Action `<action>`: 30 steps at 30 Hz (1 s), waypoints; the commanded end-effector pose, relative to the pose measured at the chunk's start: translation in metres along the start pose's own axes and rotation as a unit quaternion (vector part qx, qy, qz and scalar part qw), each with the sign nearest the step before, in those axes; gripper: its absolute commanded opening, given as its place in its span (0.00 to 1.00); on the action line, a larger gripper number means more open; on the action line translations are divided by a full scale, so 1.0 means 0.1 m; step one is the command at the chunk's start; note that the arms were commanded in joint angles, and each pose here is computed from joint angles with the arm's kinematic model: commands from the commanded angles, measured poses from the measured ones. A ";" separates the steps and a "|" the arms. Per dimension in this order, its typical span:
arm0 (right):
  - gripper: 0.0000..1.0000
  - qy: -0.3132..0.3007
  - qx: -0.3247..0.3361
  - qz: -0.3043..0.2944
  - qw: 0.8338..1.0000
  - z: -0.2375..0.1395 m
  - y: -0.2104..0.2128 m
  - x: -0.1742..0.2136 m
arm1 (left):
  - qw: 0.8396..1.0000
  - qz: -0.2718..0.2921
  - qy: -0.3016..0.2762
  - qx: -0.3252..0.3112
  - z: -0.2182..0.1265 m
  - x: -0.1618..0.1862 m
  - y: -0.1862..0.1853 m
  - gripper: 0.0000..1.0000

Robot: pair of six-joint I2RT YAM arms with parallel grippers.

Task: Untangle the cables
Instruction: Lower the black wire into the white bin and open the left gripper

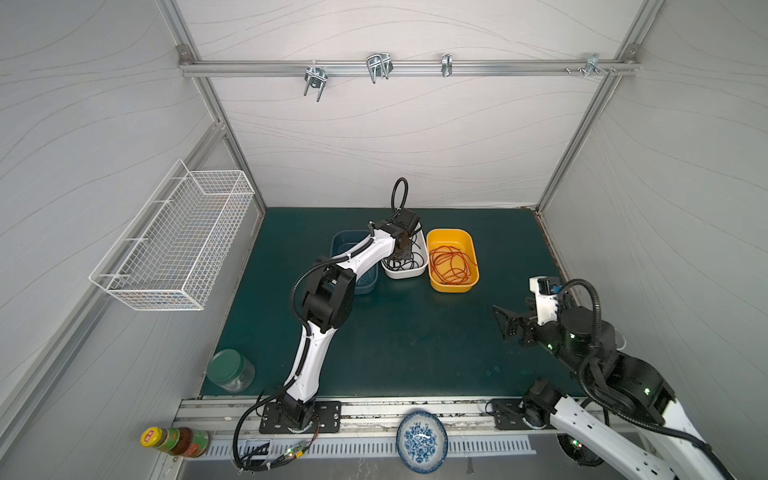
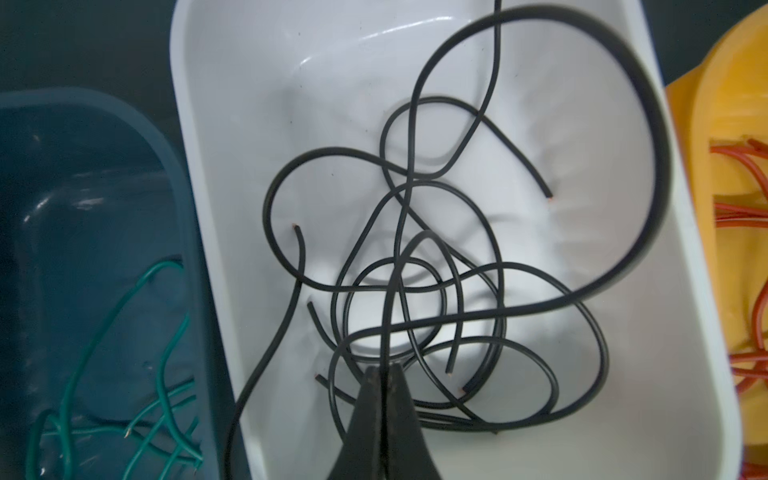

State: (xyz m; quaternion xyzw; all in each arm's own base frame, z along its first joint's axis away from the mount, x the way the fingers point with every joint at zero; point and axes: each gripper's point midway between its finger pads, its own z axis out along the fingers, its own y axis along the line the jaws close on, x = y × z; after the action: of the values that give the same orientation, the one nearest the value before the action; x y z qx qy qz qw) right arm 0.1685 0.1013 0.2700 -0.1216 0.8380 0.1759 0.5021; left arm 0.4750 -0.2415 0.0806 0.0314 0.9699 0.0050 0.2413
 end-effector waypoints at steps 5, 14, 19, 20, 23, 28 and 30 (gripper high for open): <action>0.99 -0.015 -0.010 -0.005 1.000 -0.02 0.03 -0.04 | 1.000 -0.020 0.004 0.010 0.12 0.02 -0.04 0.00; 0.99 -0.015 -0.010 -0.005 1.000 -0.02 0.03 -0.04 | 1.000 -0.019 0.007 0.021 0.08 0.03 -0.08 0.00; 0.99 -0.015 -0.010 -0.005 1.000 -0.02 0.03 -0.04 | 0.999 -0.020 0.001 0.026 0.02 -0.02 -0.09 0.05; 0.99 -0.015 -0.010 -0.005 1.000 -0.02 0.03 -0.04 | 0.999 -0.020 -0.001 0.027 0.01 -0.03 -0.09 0.06; 0.99 -0.016 -0.010 -0.005 1.000 -0.02 0.03 -0.04 | 0.999 -0.020 -0.005 0.031 -0.04 -0.07 -0.10 0.10; 0.99 -0.016 -0.009 -0.005 1.000 -0.02 0.03 -0.04 | 0.999 -0.022 -0.016 0.034 -0.14 -0.15 -0.10 0.21; 0.99 -0.015 -0.008 -0.005 1.000 -0.01 0.02 -0.04 | 0.999 -0.022 -0.021 0.035 -0.19 -0.18 -0.10 0.24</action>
State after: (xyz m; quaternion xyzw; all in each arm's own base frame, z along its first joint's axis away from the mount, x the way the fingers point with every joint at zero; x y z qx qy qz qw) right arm 0.1683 0.1014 0.2724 -0.1217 0.8347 0.1789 0.5064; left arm 0.4710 -0.2491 0.0743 0.0256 0.9731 -0.0189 0.2282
